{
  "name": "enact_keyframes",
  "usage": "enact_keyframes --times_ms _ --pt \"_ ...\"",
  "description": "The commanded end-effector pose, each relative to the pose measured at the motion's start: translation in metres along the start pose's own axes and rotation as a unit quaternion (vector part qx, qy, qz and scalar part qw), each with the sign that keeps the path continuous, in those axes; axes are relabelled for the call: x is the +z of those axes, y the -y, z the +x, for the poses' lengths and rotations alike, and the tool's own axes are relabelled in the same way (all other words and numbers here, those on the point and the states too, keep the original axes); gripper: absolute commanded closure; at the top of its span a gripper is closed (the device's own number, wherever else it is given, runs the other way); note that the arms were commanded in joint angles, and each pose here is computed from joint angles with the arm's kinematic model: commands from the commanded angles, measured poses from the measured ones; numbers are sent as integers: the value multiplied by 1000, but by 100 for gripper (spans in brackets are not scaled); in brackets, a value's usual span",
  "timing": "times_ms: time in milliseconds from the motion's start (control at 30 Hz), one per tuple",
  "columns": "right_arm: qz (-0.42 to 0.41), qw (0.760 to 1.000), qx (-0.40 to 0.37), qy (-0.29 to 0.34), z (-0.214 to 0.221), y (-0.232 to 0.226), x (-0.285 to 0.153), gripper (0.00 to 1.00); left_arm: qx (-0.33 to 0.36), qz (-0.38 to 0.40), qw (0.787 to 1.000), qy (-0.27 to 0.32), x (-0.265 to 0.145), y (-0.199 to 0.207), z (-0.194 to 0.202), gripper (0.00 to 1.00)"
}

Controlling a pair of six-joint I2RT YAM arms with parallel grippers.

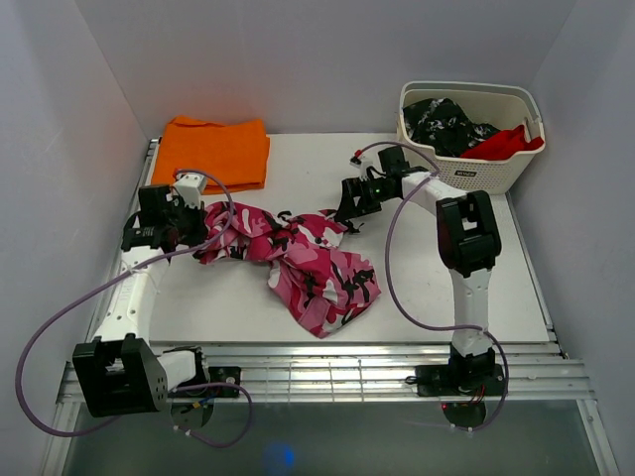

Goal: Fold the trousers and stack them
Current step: Flatten the trousers out

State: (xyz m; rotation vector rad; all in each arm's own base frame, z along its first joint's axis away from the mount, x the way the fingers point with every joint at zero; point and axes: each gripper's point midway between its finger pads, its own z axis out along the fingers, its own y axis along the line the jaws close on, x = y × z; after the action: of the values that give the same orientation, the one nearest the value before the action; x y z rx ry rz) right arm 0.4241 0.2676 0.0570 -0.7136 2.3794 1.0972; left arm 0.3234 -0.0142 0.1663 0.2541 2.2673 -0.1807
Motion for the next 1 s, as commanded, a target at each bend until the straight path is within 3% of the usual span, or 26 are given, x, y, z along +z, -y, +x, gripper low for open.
enact_keyframes --times_ms 0,67,100,167,200,300,333,500,567,700,733,767,800,867,900,967 --pt "8 1000 15 10 -17 0 15 2 1 12 1000 17 -5 3 -18 100" --pt "-8 1000 23 -4 -10 -6 24 2 0 10 1000 16 -3 1 -21 100" --pt "-16 999 32 -11 -6 -9 28 11 -3 9 1000 15 -2 0 -21 100" --pt "-41 998 37 -20 -1 -18 29 33 -9 1 1000 15 0 -5 -22 100" --pt "-48 998 27 -17 -5 -24 25 52 -18 -2 1000 14 3 -8 -22 100" --pt "-37 999 7 5 -18 -29 -6 89 -44 -5 999 17 9 -21 -24 100" --pt "-31 999 8 14 -22 -28 -17 92 -52 -2 999 18 11 -24 -25 100" --pt "16 996 4 89 -47 -18 -126 92 -114 32 992 49 16 -46 -43 100" --pt "57 991 3 125 -46 -3 -174 92 -142 55 987 52 23 -51 -45 100" --pt "107 985 10 138 -21 16 -234 92 -144 135 978 64 34 -34 -55 100" --pt "115 984 28 131 -7 20 -245 92 -146 142 977 62 38 -33 -55 97" --pt "121 984 26 126 6 18 -250 92 -159 144 976 49 47 -36 -50 82" --pt "124 984 29 124 15 17 -252 92 -177 147 973 35 50 -36 -46 75" --pt "128 985 41 109 44 14 -249 92 -149 164 975 32 51 -38 -57 68" --pt "131 985 36 104 52 12 -247 92 -135 175 975 35 46 -35 -62 54" --pt "130 986 38 99 63 8 -244 92 -99 192 975 59 30 -27 -79 6"
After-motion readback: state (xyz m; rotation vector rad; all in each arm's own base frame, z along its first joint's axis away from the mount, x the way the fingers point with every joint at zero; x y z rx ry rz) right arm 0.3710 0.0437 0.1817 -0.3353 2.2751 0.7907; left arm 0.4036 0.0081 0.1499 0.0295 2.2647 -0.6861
